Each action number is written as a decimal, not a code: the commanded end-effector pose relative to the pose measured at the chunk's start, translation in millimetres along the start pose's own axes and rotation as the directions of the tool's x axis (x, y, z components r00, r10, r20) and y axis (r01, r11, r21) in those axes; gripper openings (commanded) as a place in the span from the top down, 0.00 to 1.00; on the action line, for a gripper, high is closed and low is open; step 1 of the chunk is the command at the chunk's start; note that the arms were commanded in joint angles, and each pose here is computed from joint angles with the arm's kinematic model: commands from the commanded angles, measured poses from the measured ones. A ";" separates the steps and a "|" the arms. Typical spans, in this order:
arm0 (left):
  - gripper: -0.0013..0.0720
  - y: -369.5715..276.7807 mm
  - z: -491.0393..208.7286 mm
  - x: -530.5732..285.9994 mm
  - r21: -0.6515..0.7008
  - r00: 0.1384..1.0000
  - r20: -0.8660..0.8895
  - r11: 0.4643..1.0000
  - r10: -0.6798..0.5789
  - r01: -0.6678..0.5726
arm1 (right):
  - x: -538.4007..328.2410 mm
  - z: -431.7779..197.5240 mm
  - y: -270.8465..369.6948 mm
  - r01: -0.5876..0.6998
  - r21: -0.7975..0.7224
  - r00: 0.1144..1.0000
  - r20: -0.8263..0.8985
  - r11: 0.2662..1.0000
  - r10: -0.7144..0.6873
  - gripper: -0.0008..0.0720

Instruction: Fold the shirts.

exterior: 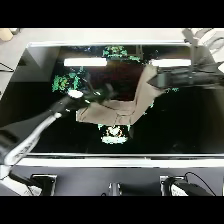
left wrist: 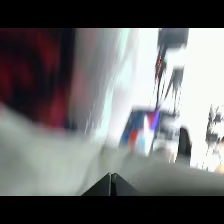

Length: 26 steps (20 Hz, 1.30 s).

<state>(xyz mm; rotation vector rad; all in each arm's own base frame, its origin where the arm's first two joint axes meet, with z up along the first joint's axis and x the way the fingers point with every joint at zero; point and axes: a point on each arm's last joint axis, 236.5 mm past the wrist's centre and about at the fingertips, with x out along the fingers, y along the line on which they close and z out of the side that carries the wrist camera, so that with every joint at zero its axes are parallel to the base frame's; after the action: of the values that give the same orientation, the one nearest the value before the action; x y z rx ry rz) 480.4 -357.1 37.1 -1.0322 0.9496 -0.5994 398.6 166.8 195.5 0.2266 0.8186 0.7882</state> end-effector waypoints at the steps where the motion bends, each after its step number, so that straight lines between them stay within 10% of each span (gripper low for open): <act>1: 0.94 -43.3 100.1 -110.6 0.178 0.979 0.199 0.984 -0.046 0.010 | 73.5 15.0 32.0 -0.117 -0.011 0.992 0.046 0.993 0.117 0.97; 11: 0.94 -141.7 91.2 -336.8 0.551 0.934 0.351 0.821 -0.069 -0.147 | 304.6 -83.8 113.0 -0.321 0.249 0.941 -0.022 0.914 0.337 0.96; 12: 0.94 -146.7 85.8 -339.5 0.563 0.935 0.347 0.814 -0.075 -0.143 | 310.9 -86.7 112.1 -0.319 0.275 0.942 -0.015 0.907 0.336 0.89; 14: 0.94 -150.3 79.9 -339.2 0.572 0.938 0.337 0.809 -0.081 -0.136 | 310.3 -80.7 110.4 -0.330 0.267 0.940 0.009 0.905 0.340 0.00; 19: 0.94 -138.0 81.2 -336.2 0.565 0.940 0.337 0.809 -0.047 -0.162 | 237.9 -77.6 54.3 -0.288 0.141 0.938 -0.159 0.947 0.309 0.05; 23: 0.94 -128.1 79.9 -335.4 0.573 0.943 0.332 0.796 -0.005 -0.197 | 129.3 -148.0 -98.3 0.136 0.098 0.835 -0.547 0.986 -0.061 0.05; 26: 0.94 -125.8 80.0 -334.5 0.570 0.944 0.331 0.797 -0.001 -0.199 | 118.2 -163.8 -138.8 0.239 0.204 0.822 -0.563 0.949 -0.086 0.13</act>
<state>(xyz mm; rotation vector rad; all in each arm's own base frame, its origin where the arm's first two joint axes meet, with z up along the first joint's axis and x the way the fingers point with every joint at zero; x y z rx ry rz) 390.6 -109.3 294.5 -0.4885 0.4560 -0.5769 419.8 206.6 -19.7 0.1939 1.3039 0.7607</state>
